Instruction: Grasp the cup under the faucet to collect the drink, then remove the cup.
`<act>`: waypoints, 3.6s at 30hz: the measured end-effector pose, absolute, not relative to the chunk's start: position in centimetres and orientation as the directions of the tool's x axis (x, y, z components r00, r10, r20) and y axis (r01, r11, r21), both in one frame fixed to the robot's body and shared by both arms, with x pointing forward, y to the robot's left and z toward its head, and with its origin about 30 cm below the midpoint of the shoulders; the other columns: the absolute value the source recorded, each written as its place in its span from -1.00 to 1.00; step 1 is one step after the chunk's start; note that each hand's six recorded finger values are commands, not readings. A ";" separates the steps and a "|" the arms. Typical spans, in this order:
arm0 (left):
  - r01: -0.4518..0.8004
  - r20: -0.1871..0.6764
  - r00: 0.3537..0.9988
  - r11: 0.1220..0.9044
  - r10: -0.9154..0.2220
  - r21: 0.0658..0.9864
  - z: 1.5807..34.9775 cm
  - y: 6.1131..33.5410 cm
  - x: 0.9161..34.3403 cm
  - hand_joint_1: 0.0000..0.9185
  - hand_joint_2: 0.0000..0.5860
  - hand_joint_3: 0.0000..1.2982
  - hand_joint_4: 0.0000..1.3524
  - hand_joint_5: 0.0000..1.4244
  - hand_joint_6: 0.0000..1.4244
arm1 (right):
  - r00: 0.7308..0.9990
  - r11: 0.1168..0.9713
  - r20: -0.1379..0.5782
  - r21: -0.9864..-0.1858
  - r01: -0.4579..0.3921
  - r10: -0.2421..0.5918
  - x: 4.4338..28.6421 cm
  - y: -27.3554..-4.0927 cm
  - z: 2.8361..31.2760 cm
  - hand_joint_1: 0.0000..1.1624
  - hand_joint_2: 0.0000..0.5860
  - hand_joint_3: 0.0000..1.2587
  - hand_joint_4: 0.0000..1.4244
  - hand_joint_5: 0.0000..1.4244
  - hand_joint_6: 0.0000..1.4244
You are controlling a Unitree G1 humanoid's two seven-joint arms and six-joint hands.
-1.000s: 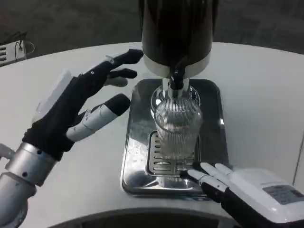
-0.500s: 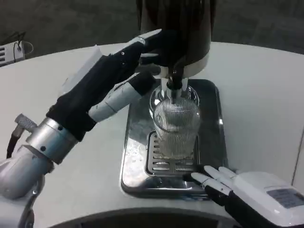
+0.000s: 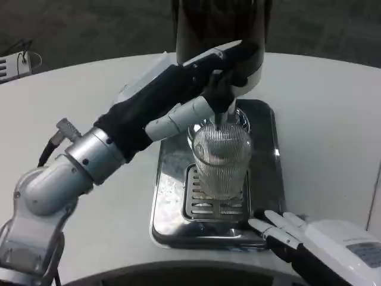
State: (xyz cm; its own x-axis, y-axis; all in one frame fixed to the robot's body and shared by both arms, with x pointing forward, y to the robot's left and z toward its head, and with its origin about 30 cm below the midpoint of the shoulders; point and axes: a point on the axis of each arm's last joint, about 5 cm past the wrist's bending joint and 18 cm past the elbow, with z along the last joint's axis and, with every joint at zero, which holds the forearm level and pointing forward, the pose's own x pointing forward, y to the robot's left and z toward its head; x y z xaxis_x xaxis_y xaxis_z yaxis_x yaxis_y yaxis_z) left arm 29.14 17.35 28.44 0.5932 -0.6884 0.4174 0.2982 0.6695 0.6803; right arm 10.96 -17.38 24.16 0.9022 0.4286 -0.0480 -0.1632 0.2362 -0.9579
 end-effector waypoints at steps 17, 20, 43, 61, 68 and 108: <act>0.232 0.321 0.550 0.510 -0.771 0.829 29.2 16.6 29.7 -1.00 -0.96 -0.92 -1.00 -0.89 -0.77 | 0.908 0.273 -0.042 -0.947 -0.170 0.417 10.9 -17.4 24.0 -0.12 0.52 -0.85 -1.00 -1.00 -1.00; 0.208 0.297 0.540 0.467 -0.787 0.859 29.5 16.5 29.7 -1.00 -0.98 -0.94 -1.00 -0.91 -0.78 | 0.911 0.294 -0.052 -0.938 -0.185 0.409 11.0 -17.4 24.0 -0.13 0.49 -0.85 -1.00 -0.99 -1.00; 0.143 0.233 0.530 0.357 -0.815 0.923 30.4 16.3 30.0 -1.00 -1.00 -0.94 -1.00 -0.93 -0.80 | 0.978 0.805 0.094 -0.586 -0.097 0.186 13.7 -19.2 21.0 0.21 -0.18 -1.00 -1.00 -0.84 -0.87; 0.135 0.237 0.541 0.362 -0.806 0.922 30.4 16.6 29.5 -1.00 -1.00 -0.94 -1.00 -0.94 -0.80 | 0.975 0.848 0.155 -0.527 -0.052 0.156 18.2 -18.4 19.1 0.31 -0.27 -1.00 -1.00 -0.95 -0.93; 0.131 0.234 0.548 0.359 -0.803 0.924 30.4 16.8 29.2 -1.00 -1.00 -0.94 -1.00 -0.94 -0.80 | 0.975 0.858 0.158 -0.511 -0.055 0.156 19.4 -18.1 18.9 0.32 -0.28 -1.00 -1.00 -0.96 -0.93; 0.154 0.267 0.576 0.424 -0.773 0.892 30.2 17.8 27.9 -1.00 -1.00 -0.92 -1.00 -0.93 -0.78 | 0.961 0.885 0.196 -0.457 -0.087 0.196 23.9 -15.3 19.5 0.31 -0.25 -1.00 -1.00 -0.94 -0.95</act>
State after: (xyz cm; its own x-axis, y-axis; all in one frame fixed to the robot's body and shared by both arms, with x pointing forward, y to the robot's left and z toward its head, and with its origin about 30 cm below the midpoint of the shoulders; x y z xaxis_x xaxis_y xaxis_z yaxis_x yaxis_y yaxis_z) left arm 27.86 17.80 30.18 0.5759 -0.7726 0.2673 0.1544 0.4239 0.8924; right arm 23.95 -15.35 19.52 0.9608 0.1960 0.1963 -0.0873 0.8852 -0.4569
